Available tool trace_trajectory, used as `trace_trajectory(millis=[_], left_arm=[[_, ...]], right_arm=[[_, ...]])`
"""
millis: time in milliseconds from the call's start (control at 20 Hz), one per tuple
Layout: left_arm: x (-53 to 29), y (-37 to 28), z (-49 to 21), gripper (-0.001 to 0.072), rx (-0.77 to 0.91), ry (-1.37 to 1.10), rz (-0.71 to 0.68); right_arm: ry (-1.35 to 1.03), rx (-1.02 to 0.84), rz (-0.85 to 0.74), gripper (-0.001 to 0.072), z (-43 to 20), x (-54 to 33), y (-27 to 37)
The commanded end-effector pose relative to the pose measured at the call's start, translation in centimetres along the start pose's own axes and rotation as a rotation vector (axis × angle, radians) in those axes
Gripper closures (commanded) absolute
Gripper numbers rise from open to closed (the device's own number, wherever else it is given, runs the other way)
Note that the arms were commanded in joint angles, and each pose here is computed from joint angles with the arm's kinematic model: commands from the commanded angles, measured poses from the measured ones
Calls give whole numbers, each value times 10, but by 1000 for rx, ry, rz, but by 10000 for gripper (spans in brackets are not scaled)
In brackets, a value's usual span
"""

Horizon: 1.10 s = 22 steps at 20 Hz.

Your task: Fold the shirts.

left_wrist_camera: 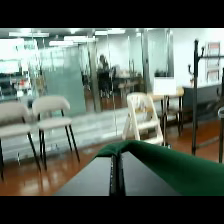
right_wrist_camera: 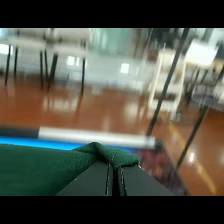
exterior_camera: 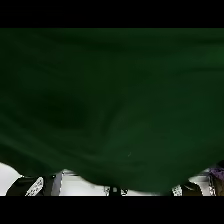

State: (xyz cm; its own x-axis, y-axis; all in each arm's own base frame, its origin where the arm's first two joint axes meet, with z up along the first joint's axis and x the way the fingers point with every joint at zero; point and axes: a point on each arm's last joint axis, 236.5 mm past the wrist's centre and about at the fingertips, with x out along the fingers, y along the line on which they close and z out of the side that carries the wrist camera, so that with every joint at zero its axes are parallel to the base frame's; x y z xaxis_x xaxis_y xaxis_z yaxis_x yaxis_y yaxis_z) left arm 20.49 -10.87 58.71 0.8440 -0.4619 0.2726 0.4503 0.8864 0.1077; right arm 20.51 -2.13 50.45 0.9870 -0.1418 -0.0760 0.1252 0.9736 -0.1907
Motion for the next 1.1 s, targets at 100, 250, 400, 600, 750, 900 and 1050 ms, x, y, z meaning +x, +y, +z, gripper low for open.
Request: trace_trajectory(millis=[100, 250, 400, 600, 750, 900, 1050], left_arm=[[35, 24, -127, 672, -126, 355, -28], [55, 44, -221, 672, -256, 541, -23], [77, 68, -318, 672, -369, 680, 8], [123, 97, -442, 672, -461, 796, 46], [166, 128, -516, 672, -492, 762, 149], [201, 157, -553, 672, -503, 671, 247], [216, 176, -579, 672, -489, 622, 315]], right_arm=[[644, 154, 113, 646, -157, 62, 9], [868, 223, 155, 645, -244, 108, 14], [970, 289, 177, 646, -320, 167, 19], [825, 415, 215, 646, -351, 275, 37], [634, 343, 185, 646, -359, 357, 67], [396, 293, 153, 646, -346, 418, 97], [263, 283, 142, 646, -349, 450, 126]])
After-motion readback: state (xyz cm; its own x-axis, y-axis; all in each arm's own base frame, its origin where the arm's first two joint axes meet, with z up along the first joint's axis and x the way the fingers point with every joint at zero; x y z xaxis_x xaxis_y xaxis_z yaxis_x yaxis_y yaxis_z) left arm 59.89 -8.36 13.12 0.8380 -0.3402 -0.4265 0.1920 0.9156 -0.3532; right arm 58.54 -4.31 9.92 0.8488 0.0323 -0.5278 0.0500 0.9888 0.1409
